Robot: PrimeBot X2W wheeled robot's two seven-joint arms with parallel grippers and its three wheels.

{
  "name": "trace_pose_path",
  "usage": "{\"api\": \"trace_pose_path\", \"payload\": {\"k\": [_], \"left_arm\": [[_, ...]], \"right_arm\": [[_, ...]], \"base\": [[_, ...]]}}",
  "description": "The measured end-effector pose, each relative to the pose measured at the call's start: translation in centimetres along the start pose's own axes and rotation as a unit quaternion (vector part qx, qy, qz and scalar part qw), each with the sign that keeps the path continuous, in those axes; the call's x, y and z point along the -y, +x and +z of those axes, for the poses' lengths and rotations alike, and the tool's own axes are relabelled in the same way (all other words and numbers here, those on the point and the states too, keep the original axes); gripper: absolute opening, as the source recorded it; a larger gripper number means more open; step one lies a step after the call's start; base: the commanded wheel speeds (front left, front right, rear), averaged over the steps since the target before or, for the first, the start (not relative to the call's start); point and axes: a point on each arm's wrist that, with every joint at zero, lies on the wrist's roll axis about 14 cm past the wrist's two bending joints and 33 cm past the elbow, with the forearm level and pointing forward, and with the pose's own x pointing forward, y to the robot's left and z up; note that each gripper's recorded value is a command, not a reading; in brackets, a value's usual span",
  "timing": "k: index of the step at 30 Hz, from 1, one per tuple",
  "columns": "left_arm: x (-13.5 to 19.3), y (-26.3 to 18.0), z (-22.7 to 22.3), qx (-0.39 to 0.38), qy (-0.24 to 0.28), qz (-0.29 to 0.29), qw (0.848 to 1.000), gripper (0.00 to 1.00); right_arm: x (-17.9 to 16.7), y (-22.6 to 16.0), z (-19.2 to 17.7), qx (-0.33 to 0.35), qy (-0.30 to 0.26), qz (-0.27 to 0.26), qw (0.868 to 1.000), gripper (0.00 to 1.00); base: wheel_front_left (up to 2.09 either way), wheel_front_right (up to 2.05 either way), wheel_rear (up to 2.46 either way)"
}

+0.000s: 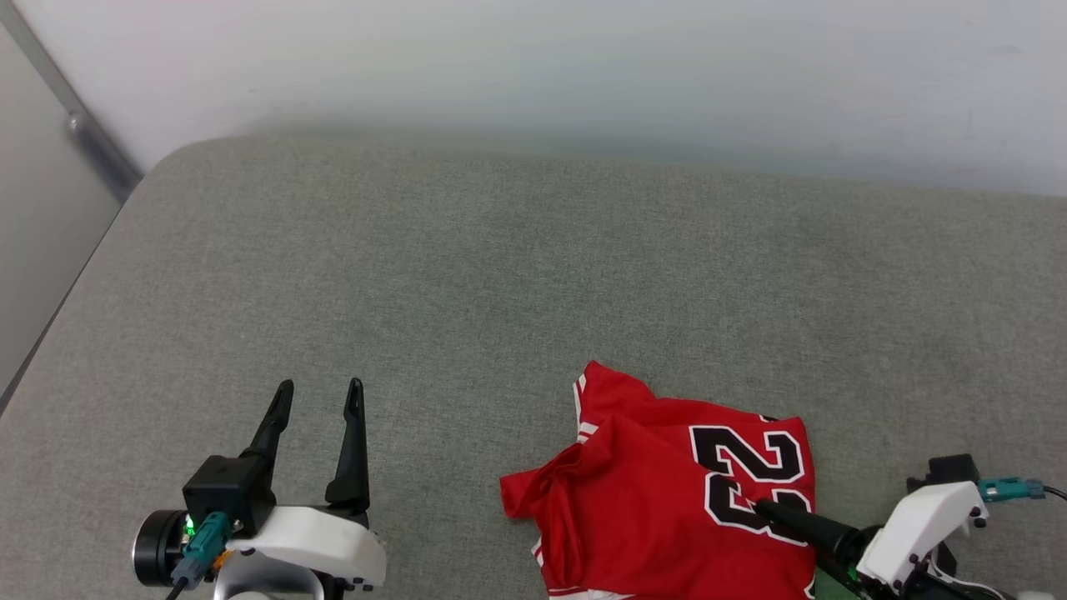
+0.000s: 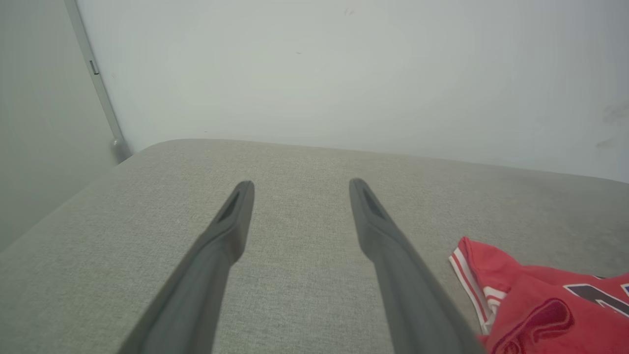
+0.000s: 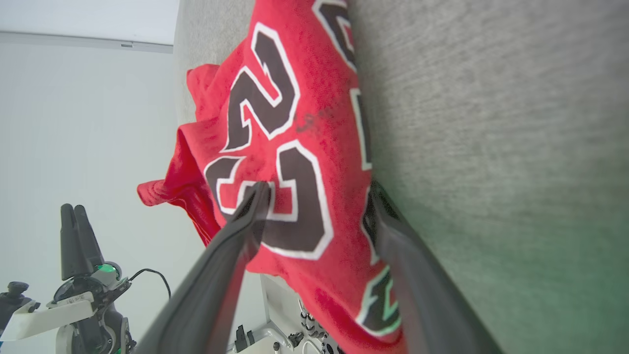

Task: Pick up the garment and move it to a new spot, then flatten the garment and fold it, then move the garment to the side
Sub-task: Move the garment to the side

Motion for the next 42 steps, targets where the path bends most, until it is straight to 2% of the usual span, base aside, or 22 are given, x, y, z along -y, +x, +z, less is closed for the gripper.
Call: {"api": "trace_pose_path", "payload": {"k": [2, 3, 4, 5, 10, 15, 17, 19, 21, 22, 23, 25, 30, 36, 41, 42], "left_arm": [[-0.1, 0.1, -0.2, -0.002, 0.001, 0.001, 1.0, 1.0], [-0.1, 0.3, -0.1, -0.001, 0.002, 0.001, 1.0, 1.0], [-0.1, 0.3, 0.0, -0.001, 0.002, 0.001, 1.0, 1.0], [-0.2, 0.3, -0.1, -0.001, 0.004, 0.001, 1.0, 1.0], [-0.1, 0.2, 0.0, 0.001, 0.006, -0.002, 1.0, 1.0], [0.7, 0.3, 0.5, 0.01, 0.004, -0.015, 1.0, 1.0], [1.3, 0.3, 0.5, 0.01, 0.003, -0.023, 1.0, 1.0], [2.1, 0.5, 0.4, 0.009, 0.0, -0.034, 0.999, 1.0], [3.1, 0.8, 0.7, 0.013, -0.004, -0.048, 0.999, 1.0], [3.1, 0.8, 0.7, 0.013, -0.004, -0.048, 0.999, 1.0], [4.4, 1.2, 0.7, 0.014, -0.007, -0.065, 0.998, 1.0], [6.1, 1.6, 0.6, 0.015, -0.003, -0.093, 0.996, 1.0], [11.1, 3.1, 0.5, 0.015, -0.008, -0.171, 0.985, 1.0], [18.0, 5.4, 0.3, 0.015, -0.018, -0.275, 0.961, 1.0], [21.2, 6.9, -0.8, 0.005, -0.027, -0.321, 0.947, 1.0], [22.3, 7.6, -1.6, -0.002, -0.027, -0.34, 0.94, 1.0]], "right_arm": [[-0.6, 0.9, -0.6, -0.013, 0.009, 0.013, 1.0, 1.0], [-0.9, 1.2, -0.8, -0.018, 0.01, 0.018, 1.0, 0.45], [-1.2, 1.5, -0.9, -0.019, 0.012, 0.022, 1.0, 0.1], [-1.4, 1.7, -1.1, -0.02, 0.013, 0.026, 0.999, 0.0], [-2.7, 1.8, -1.1, -0.01, -0.008, 0.04, 0.999, 0.0], [-2.0, 0.3, 0.7, 0.024, -0.123, -0.006, 0.992, 0.0], [-1.1, -0.6, 1.5, 0.036, -0.177, -0.037, 0.983, 0.0], [0.1, -1.8, 2.8, 0.051, -0.233, -0.078, 0.968, 0.0], [1.1, -3.0, 4.0, 0.067, -0.265, -0.109, 0.956, 0.0], [1.1, -3.0, 4.0, 0.067, -0.265, -0.109, 0.956, 0.0], [2.4, -4.6, 5.2, 0.076, -0.301, -0.152, 0.939, 0.0], [3.3, -6.1, 6.6, 0.093, -0.316, -0.182, 0.927, 0.0], [4.9, -9.5, 8.9, 0.126, -0.324, -0.238, 0.907, 0.0], [7.6, -13.3, 11.1, 0.174, -0.285, -0.287, 0.898, 0.0], [9.7, -14.9, 13.3, 0.201, -0.268, -0.324, 0.885, 0.0], [10.7, -15.9, 14.9, 0.221, -0.26, -0.343, 0.875, 0.0]], "base": [[0.0, 0.0, 0.0], [0.0, 0.0, 0.0], [0.0, 0.0, 0.0], [0.0, 0.0, 0.0], [0.0, 0.0, 0.0], [0.0, 0.0, 0.0], [0.0, 0.0, 0.0], [0.0, 0.0, 0.0], [0.0, 0.0, 0.0], [0.0, 0.0, 0.0], [0.0, 0.0, 0.0], [0.0, 0.0, 0.0], [0.0, 0.0, 0.0], [0.0, 0.0, 0.0], [0.0, 0.0, 0.0], [0.0, 0.0, 0.0]]}}
